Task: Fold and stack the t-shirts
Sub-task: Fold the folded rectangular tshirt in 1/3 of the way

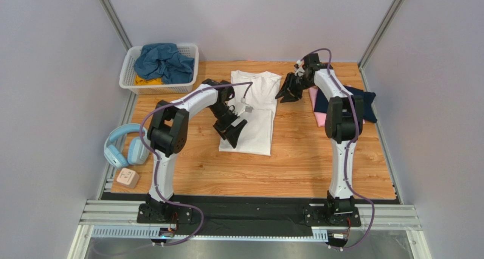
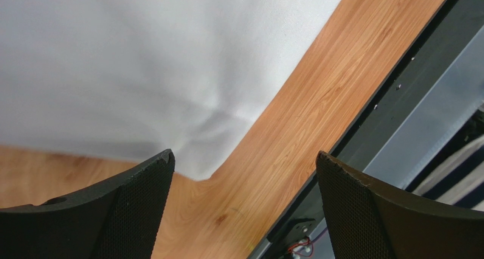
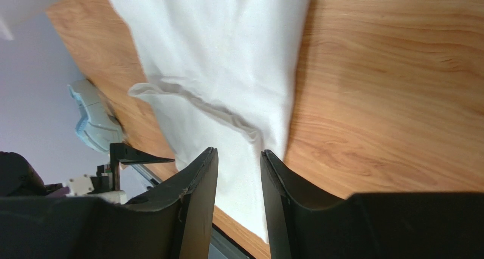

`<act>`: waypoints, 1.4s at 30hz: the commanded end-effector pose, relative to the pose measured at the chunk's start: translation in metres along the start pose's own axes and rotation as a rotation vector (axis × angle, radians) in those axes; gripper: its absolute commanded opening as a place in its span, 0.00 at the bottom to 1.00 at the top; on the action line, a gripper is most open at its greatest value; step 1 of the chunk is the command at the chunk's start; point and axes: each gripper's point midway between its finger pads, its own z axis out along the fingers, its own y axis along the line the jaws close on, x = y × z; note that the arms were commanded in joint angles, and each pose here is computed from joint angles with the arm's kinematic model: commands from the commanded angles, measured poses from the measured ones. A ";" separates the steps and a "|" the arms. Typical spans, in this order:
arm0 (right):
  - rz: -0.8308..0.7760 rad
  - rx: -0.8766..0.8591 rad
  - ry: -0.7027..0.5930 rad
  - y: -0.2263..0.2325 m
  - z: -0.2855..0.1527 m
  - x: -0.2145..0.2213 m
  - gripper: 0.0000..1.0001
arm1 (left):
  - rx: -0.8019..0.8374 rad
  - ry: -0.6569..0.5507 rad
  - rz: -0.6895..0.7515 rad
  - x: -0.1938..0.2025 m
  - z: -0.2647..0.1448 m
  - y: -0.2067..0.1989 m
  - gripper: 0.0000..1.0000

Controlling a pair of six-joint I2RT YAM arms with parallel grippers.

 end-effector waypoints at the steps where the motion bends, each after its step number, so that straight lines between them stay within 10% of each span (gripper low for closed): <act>1: -0.089 -0.160 -0.111 0.084 -0.053 -0.006 0.40 | -0.167 -0.297 0.088 -0.041 -0.104 -0.013 1.00; 8: -0.063 -0.363 0.031 0.135 0.001 0.049 0.41 | -0.335 -0.585 0.160 -0.050 -0.208 -0.039 1.00; 22: 0.078 -0.296 0.272 0.074 0.126 0.107 0.41 | -0.390 -0.617 0.135 -0.015 -0.216 -0.035 1.00; 33: -0.176 -0.443 0.209 0.155 0.034 0.107 0.53 | -0.341 -0.583 0.122 0.000 -0.204 -0.044 1.00; 42: -0.107 -0.368 0.164 0.114 0.016 0.137 0.56 | -0.284 -0.572 0.135 0.012 -0.194 -0.058 1.00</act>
